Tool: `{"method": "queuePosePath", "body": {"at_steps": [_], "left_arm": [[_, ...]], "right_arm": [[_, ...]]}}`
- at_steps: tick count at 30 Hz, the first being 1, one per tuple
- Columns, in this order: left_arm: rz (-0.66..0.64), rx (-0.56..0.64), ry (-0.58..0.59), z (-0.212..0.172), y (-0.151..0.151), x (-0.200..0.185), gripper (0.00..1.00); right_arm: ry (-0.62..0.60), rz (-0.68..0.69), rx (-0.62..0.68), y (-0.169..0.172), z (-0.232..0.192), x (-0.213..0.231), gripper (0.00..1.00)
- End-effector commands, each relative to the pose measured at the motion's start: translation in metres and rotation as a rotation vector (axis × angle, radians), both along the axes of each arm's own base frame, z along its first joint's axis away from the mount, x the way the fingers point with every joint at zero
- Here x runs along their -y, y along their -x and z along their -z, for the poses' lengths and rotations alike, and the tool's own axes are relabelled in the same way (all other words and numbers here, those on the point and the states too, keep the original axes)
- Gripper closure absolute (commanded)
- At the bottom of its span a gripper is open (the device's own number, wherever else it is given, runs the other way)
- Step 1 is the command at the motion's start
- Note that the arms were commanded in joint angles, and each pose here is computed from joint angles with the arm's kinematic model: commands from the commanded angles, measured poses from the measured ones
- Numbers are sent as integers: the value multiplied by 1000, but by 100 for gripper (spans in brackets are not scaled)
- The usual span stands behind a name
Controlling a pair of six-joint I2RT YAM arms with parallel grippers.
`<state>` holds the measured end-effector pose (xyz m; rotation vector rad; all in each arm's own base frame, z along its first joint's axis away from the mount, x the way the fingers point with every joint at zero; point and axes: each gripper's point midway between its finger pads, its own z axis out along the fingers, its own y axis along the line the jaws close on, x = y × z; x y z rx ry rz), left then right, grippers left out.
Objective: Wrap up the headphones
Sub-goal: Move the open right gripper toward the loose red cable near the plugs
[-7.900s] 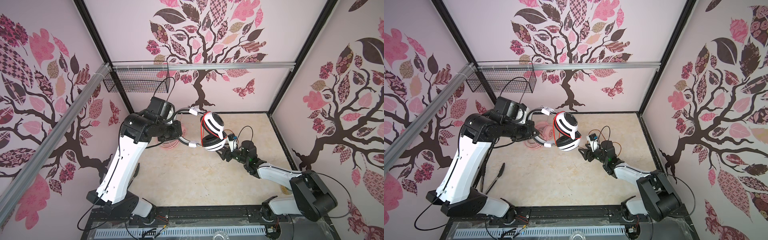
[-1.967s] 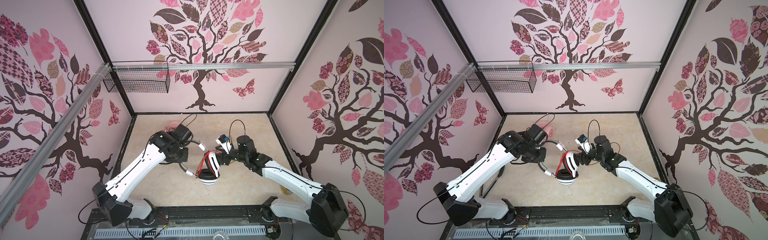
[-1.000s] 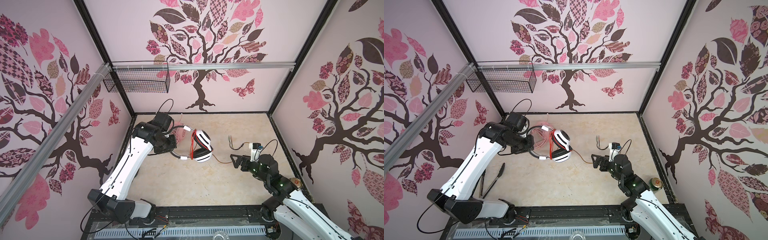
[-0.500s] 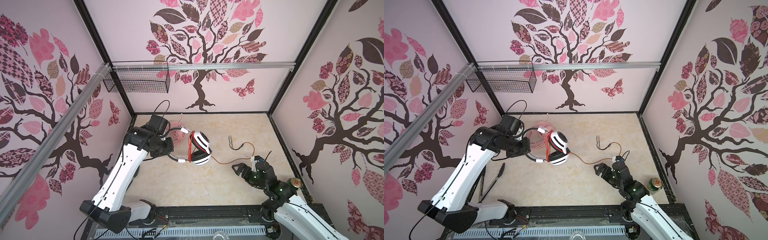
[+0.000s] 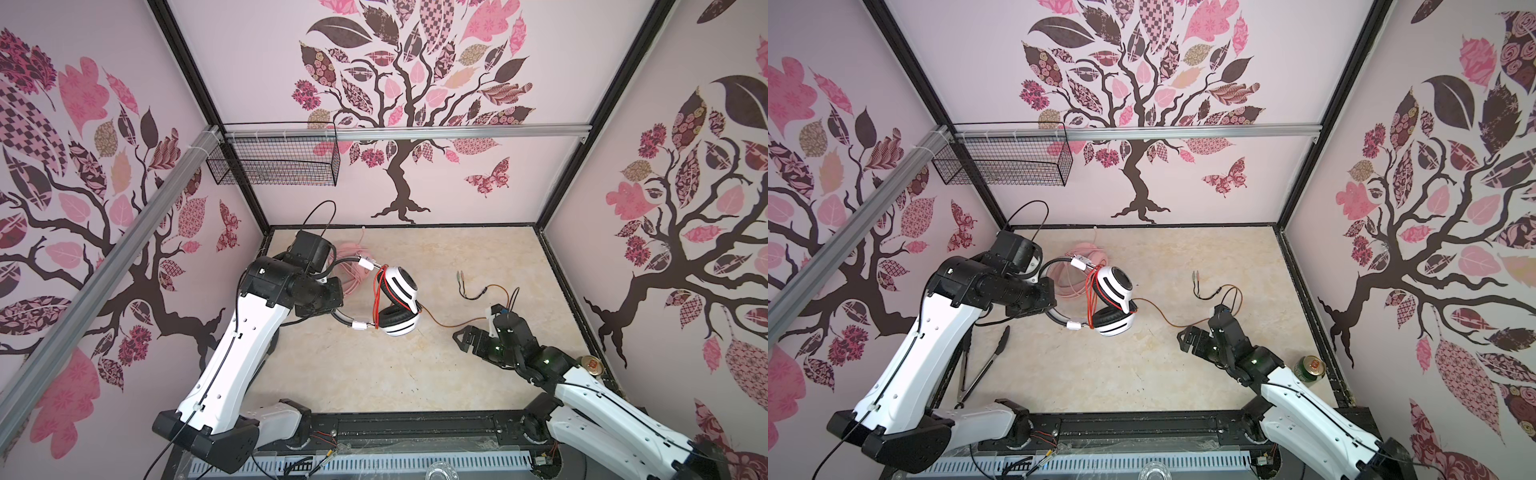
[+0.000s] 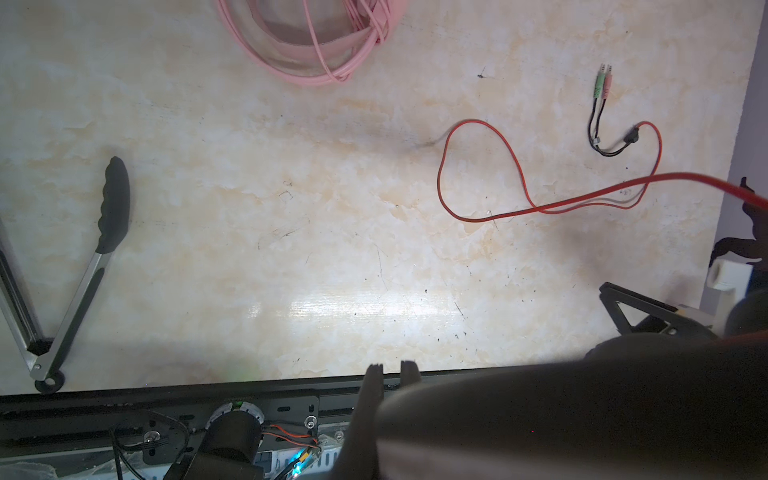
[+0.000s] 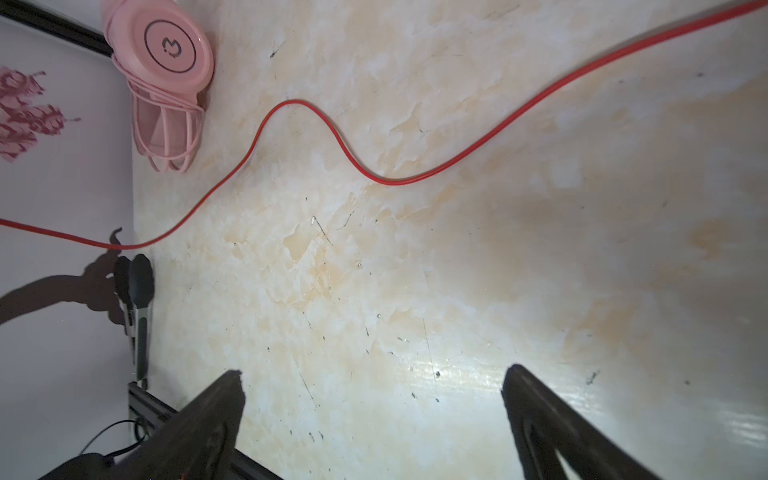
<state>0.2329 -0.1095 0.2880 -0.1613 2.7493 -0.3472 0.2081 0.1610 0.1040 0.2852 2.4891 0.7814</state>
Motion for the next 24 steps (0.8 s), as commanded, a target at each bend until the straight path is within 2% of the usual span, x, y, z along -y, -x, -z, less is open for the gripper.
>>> {"method": "queuePosePath", "body": {"at_steps": [1,4,7,11,15,18,24], "left_arm": [[20,106,103,-32,-24,25,100],[23,104,71,-29,-40,35,100],[22,104,35,-27,-55,44,100],[6,100,13,-24,-67,49,100],[-2,65,1,-17,-72,52,100],[-9,69,-8,-23,-74,50,100],[-35,36,-40,-22,-70,44,100]], "right_arm": [[126,-88,107,-17,-12,-7,0],[229,-140,146,-28,-14,-6,0],[266,-196,215,-36,-19,-11,0],[195,-282,300,-41,-16,-33,0],[139,-347,286,-48,-7,-56,0],[102,-351,282,-55,2,-67,0],[113,-338,299,-62,9,-68,0]]}}
